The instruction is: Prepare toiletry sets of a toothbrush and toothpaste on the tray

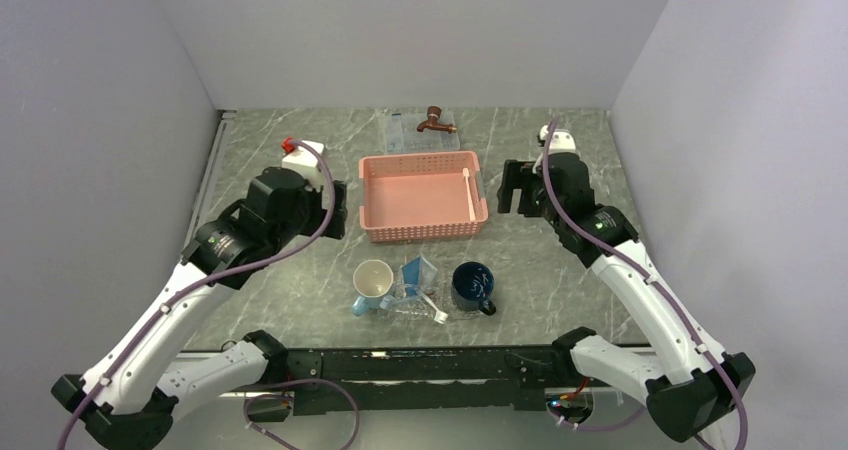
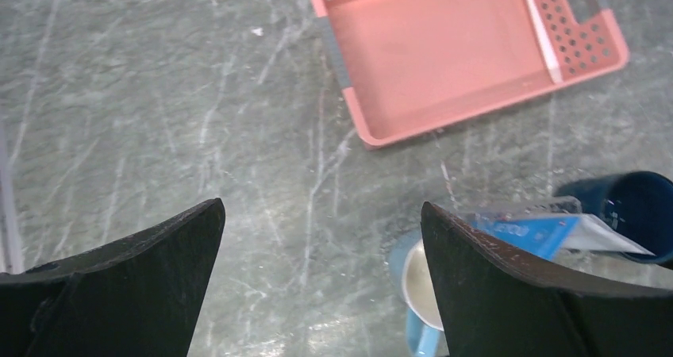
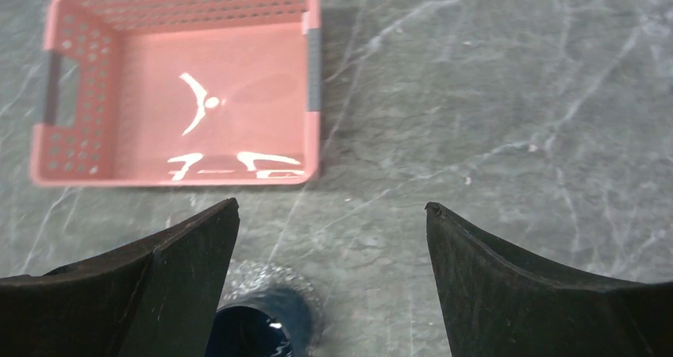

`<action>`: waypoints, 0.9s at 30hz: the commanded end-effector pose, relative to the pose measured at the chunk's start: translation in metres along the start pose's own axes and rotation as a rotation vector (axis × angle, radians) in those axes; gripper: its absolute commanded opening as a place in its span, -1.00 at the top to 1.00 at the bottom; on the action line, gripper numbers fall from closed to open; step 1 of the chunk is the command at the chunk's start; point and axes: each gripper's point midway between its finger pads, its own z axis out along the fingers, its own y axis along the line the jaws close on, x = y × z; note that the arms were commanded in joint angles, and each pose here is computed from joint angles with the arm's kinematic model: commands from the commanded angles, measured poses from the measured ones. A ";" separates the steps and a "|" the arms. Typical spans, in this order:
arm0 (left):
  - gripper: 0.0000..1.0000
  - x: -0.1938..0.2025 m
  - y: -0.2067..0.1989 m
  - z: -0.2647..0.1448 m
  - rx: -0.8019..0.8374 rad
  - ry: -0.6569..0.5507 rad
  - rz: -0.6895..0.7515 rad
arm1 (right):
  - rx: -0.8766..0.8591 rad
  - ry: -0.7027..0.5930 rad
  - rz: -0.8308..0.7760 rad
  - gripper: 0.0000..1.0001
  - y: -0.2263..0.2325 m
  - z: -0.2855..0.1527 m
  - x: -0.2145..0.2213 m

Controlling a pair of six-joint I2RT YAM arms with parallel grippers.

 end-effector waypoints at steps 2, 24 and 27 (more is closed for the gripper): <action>-0.99 -0.001 0.029 0.003 -0.023 -0.014 -0.010 | 0.104 -0.073 0.090 -0.79 -0.037 0.011 -0.012; -0.99 0.024 0.071 0.020 -0.157 -0.144 -0.107 | 0.273 -0.131 0.231 -1.00 -0.083 0.008 0.012; -0.99 0.023 0.075 0.016 -0.175 -0.164 -0.101 | 0.266 -0.157 0.232 -0.99 -0.084 0.004 0.014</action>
